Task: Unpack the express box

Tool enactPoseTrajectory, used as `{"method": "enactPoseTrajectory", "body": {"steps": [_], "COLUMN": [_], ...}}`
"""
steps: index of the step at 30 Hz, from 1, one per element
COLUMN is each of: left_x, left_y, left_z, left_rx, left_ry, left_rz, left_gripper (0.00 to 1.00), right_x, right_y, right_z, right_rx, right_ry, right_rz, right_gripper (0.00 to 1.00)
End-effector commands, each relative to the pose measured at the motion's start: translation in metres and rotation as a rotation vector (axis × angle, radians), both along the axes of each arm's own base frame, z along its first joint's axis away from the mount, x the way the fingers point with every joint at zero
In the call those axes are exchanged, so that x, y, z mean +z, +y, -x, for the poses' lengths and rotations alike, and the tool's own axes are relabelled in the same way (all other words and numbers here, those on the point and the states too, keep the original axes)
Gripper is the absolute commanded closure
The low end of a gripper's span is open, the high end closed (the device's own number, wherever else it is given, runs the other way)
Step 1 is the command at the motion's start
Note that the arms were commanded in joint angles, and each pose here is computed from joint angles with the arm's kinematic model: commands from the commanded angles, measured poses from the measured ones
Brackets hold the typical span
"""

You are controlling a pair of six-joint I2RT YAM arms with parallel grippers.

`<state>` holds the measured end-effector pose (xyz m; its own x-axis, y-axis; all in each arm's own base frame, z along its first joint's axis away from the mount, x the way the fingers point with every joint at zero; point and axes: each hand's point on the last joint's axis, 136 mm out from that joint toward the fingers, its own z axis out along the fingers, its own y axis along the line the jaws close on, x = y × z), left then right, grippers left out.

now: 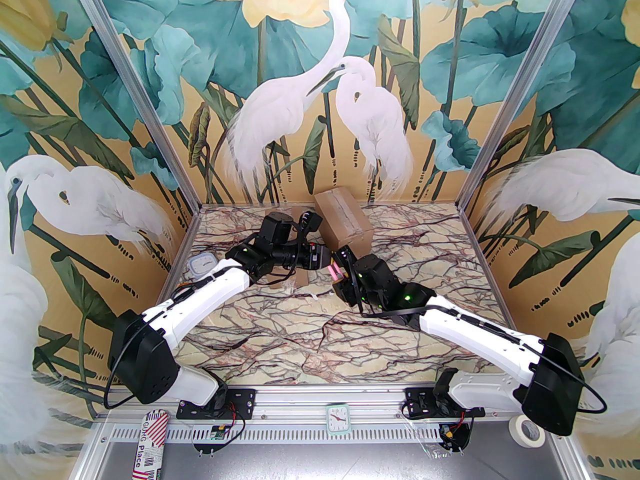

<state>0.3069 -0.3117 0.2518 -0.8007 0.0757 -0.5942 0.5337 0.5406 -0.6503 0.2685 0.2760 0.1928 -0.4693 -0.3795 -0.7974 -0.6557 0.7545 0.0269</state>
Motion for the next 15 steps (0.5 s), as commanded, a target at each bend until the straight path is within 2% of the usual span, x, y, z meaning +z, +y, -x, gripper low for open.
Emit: {"method": "enactPoseTrajectory", "body": {"steps": [1,8,9,11,12,15], "left_x": [0.006,0.038,0.043,0.055,0.060,0.082], "left_y": [-0.003,-0.008,-0.008,-0.009,-0.009,-0.012], "left_z": [0.004,-0.003,-0.004,-0.010,-0.014,-0.027], "left_rx": [-0.033,-0.016,-0.010,0.011,0.021,0.060], "left_ry": [-0.001,-0.065,-0.076,-0.103,-0.118,-0.163], "left_rz": [0.005,0.073,0.081,0.098,0.105,0.147], "left_gripper": [0.80,0.89,0.90,0.91,0.92,0.93], "right_x": [0.012,0.032,0.034,0.043,0.048,0.070], "right_y": [0.007,0.005,0.004,-0.002,-0.005,-0.016], "right_z": [-0.002,-0.002,-0.001,0.001,0.002,0.007], "right_rx": [0.013,0.015,0.017,0.006,-0.003,-0.038], "right_ry": [-0.031,-0.078,-0.081,-0.100,-0.106,-0.138], "right_rz": [-0.034,-0.070,-0.072,-0.095,-0.119,-0.269], "right_gripper": [0.70,0.61,0.57,0.38,0.32,0.20]}}
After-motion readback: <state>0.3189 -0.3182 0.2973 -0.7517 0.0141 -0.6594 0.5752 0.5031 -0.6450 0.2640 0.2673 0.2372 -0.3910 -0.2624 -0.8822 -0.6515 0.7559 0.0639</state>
